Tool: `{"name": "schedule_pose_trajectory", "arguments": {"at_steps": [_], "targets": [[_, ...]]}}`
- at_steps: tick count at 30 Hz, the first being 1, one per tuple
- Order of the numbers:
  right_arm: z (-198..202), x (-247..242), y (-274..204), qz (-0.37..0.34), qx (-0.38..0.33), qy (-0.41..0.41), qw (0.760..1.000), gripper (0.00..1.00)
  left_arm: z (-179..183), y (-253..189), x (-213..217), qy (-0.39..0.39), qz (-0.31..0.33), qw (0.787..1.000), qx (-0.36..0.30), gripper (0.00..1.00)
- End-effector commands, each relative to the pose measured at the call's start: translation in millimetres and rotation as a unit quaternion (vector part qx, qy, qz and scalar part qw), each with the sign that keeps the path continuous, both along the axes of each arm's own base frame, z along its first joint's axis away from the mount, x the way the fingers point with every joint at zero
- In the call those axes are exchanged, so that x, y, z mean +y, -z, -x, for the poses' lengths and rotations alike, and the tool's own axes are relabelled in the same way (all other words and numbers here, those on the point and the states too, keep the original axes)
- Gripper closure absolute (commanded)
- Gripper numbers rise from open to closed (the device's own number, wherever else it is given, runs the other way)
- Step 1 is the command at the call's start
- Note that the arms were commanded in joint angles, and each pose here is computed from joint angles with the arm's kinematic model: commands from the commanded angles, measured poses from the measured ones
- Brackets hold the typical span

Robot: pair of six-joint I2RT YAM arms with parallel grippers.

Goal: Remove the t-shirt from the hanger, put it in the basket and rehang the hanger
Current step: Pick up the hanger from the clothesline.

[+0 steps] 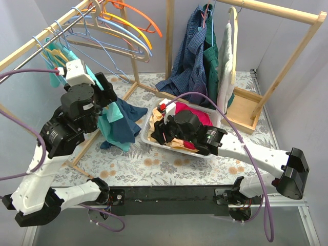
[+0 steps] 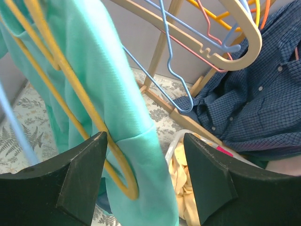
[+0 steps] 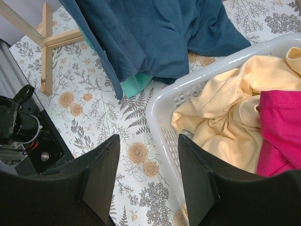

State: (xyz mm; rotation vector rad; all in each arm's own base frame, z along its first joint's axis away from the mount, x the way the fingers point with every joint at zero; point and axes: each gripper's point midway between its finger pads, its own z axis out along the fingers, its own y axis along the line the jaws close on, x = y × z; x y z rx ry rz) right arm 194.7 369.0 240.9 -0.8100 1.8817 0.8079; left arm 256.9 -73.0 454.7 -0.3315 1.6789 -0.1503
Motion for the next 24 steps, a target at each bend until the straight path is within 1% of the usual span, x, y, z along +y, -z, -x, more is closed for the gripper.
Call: {"name": "schedule_pose_trajectory", "arguments": {"at_steps": [1, 7, 10, 19, 23, 24], "targets": [[-2, 6, -5, -0.013, 0.001, 0.005, 1.000, 0.41, -10, -8, -4, 0.001, -0.021, 1.000, -0.016, 0.35], [-3, 9, 0, -0.001, 0.008, 0.008, 1.000, 0.42, -17, -12, -4, -0.014, -0.029, 0.999, -0.019, 0.34], [-5, 9, 3, 0.005, 0.011, 0.010, 1.000, 0.42, -14, -16, -1, -0.015, -0.030, 0.999, -0.021, 0.35], [-3, 14, 7, 0.008, 0.016, 0.007, 1.000, 0.43, -2, -48, 9, -0.016, -0.009, 0.999, -0.048, 0.35], [-2, 15, 8, 0.009, 0.017, 0.006, 1.000, 0.43, -5, -46, 6, -0.014, -0.009, 0.999, -0.041, 0.36], [-2, 15, 7, 0.009, 0.017, 0.006, 1.000, 0.43, -8, -39, 4, -0.016, -0.017, 0.999, -0.030, 0.36]]}}
